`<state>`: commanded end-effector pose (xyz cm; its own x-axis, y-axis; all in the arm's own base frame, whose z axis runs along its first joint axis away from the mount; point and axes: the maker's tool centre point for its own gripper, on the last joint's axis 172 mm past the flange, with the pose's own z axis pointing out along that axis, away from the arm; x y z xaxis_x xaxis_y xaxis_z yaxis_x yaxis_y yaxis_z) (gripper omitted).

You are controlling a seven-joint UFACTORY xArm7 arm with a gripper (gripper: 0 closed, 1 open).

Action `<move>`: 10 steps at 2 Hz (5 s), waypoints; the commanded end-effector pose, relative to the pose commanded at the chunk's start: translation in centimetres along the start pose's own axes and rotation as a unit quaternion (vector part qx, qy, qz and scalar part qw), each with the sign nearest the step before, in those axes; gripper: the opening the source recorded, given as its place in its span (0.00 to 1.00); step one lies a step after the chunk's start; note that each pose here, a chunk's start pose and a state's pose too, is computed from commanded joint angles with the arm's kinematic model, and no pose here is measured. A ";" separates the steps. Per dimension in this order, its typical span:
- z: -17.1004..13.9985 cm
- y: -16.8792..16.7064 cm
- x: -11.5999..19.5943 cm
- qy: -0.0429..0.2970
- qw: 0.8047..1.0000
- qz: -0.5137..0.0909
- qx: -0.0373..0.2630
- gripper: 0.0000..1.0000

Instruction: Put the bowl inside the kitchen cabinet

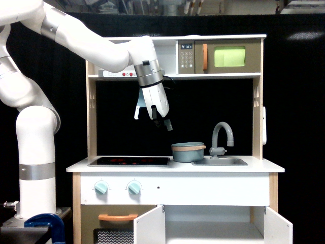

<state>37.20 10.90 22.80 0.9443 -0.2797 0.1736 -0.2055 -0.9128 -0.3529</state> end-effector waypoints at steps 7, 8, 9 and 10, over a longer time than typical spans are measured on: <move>8.1 -8.7 0.9 -0.040 0.987 0.053 0.145 1.00; 10.1 -10.0 0.8 -0.040 0.987 0.053 0.145 1.00; 11.2 -10.4 0.8 -0.040 0.987 0.053 0.145 1.00; 11.4 -10.9 0.7 -0.040 0.987 0.053 0.145 0.00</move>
<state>43.00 24.10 16.30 0.9414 -0.3333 0.0523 -0.2327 -0.7536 -0.6148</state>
